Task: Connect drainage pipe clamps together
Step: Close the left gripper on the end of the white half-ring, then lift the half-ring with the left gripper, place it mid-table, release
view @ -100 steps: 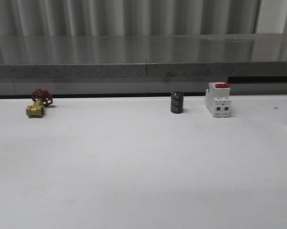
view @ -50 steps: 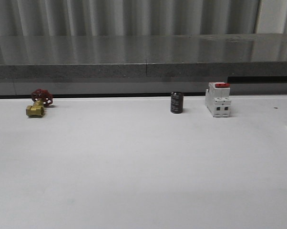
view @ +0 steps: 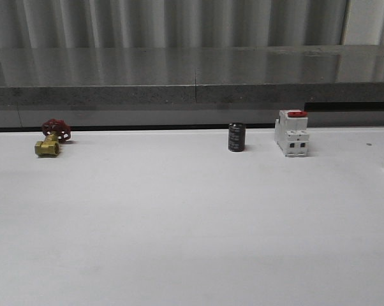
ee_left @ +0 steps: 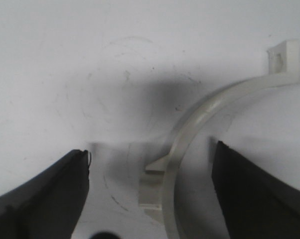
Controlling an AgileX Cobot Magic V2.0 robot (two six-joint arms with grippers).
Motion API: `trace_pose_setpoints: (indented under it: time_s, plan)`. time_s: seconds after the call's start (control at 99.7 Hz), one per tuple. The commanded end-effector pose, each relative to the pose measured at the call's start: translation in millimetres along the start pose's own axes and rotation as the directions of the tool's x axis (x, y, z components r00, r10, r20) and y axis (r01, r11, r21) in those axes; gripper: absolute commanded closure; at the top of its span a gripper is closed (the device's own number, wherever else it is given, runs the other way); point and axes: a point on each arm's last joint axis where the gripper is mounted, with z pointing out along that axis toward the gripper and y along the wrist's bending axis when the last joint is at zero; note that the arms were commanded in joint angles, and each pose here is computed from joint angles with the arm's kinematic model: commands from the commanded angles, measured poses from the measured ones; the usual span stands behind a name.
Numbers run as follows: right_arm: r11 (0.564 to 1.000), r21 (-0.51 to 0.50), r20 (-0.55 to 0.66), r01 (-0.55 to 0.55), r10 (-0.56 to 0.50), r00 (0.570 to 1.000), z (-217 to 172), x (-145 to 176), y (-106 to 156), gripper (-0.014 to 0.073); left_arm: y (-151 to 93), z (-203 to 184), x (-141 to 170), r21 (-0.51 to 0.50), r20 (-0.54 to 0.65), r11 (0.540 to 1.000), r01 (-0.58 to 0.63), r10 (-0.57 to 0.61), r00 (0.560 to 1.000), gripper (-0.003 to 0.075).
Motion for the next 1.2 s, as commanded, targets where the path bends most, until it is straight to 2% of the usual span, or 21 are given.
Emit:
trace_pose_setpoints:
  time_s: [0.0, 0.281, 0.371, 0.592, 0.662, 0.853, 1.024, 1.194]
  plan:
    - [1.0, -0.011, 0.117, 0.018, -0.017, 0.993, -3, -15, 2, 0.0661, 1, -16, -13, -0.012, 0.069, 1.0, 0.007, -0.006, 0.998, 0.0211]
    - [1.0, -0.011, 0.117, 0.018, -0.017, 0.993, -3, -15, 2, 0.0661, 0, -13, -12, -0.001, 0.056, 1.0, 0.015, -0.015, 0.998, 0.0231]
    - [1.0, -0.011, 0.117, 0.018, -0.017, 0.993, -3, -15, 2, 0.0661, -1, -13, -11, 0.01, 0.044, 1.0, 0.023, -0.023, 0.999, 0.0304]
    - [1.0, -0.011, 0.117, 0.018, -0.017, 0.993, -3, -15, 2, 0.0661, -3, -14, -8, 0.036, 0.011, 0.999, 0.037, -0.037, 0.999, 0.0546]
    - [1.0, -0.011, 0.117, 0.018, -0.017, 0.993, -3, -15, 2, 0.0661, -4, -16, -8, 0.046, 0.008, 0.998, 0.047, -0.047, 0.999, 0.057]
    - [1.0, -0.011, 0.117, 0.018, -0.017, 0.993, -3, -15, 2, 0.0661, -12, -37, -15, 0.092, 0.052, 0.989, 0.114, -0.12, 0.991, 0.057]
    - [1.0, -0.011, 0.117, 0.018, -0.017, 0.993, -3, -15, 2, 0.0661, -44, -67, -26, 0.14, 0.086, 0.982, 0.13, -0.143, 0.986, 0.057]
    - [1.0, -0.011, 0.117, 0.018, -0.017, 0.993, -3, -15, 2, 0.0661, -104, -84, -32, 0.219, 0.062, 0.966, 0.138, -0.155, 0.986, 0.057]
